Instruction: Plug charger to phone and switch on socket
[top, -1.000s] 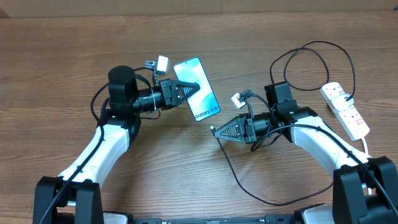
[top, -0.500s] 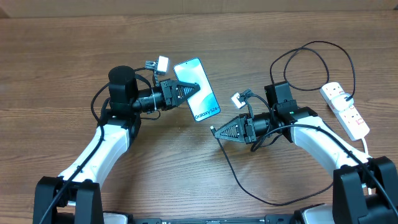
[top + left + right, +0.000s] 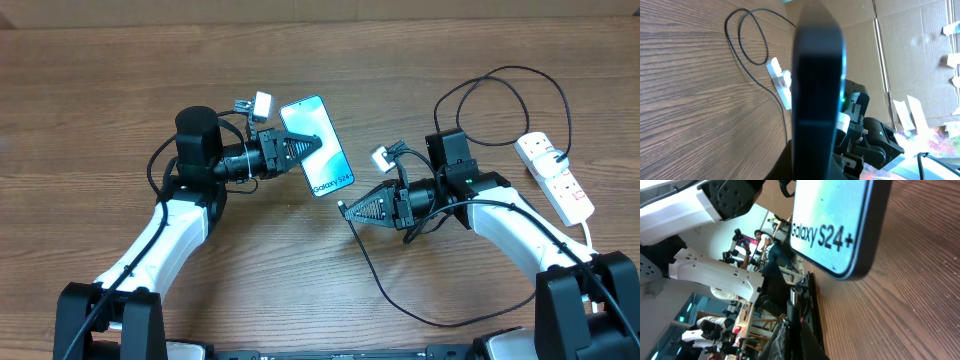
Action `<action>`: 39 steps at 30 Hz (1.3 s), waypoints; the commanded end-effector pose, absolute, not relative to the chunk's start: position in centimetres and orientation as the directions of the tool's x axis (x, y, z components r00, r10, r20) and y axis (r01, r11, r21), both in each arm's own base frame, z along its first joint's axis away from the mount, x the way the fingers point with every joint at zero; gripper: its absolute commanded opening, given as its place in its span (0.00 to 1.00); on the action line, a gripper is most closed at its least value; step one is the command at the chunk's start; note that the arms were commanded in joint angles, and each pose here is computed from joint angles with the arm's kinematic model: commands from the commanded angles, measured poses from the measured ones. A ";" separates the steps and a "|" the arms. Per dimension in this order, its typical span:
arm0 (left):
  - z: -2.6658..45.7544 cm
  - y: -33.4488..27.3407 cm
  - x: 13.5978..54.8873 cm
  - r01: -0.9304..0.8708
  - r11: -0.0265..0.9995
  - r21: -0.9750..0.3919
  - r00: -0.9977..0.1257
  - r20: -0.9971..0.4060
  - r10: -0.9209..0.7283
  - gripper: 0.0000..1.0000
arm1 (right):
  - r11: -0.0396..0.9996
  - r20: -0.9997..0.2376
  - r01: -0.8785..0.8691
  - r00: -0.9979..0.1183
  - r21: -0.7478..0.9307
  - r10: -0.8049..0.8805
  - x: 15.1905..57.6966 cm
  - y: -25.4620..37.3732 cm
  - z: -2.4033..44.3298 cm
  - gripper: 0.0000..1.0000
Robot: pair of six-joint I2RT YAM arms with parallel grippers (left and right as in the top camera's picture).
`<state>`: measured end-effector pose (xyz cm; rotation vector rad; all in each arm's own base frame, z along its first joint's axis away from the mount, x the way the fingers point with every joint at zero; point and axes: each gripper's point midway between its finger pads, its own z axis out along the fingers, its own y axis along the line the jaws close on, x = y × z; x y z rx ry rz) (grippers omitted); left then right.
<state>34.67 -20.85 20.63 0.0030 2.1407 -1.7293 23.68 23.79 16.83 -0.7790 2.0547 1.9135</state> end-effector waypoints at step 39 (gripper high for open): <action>21.8 -21.3 33.8 0.303 0.199 -0.932 -0.924 -0.339 -0.178 0.04 | 0.054 -0.497 -0.515 -0.845 0.855 -0.196 25.5 24.3 17.9 0.04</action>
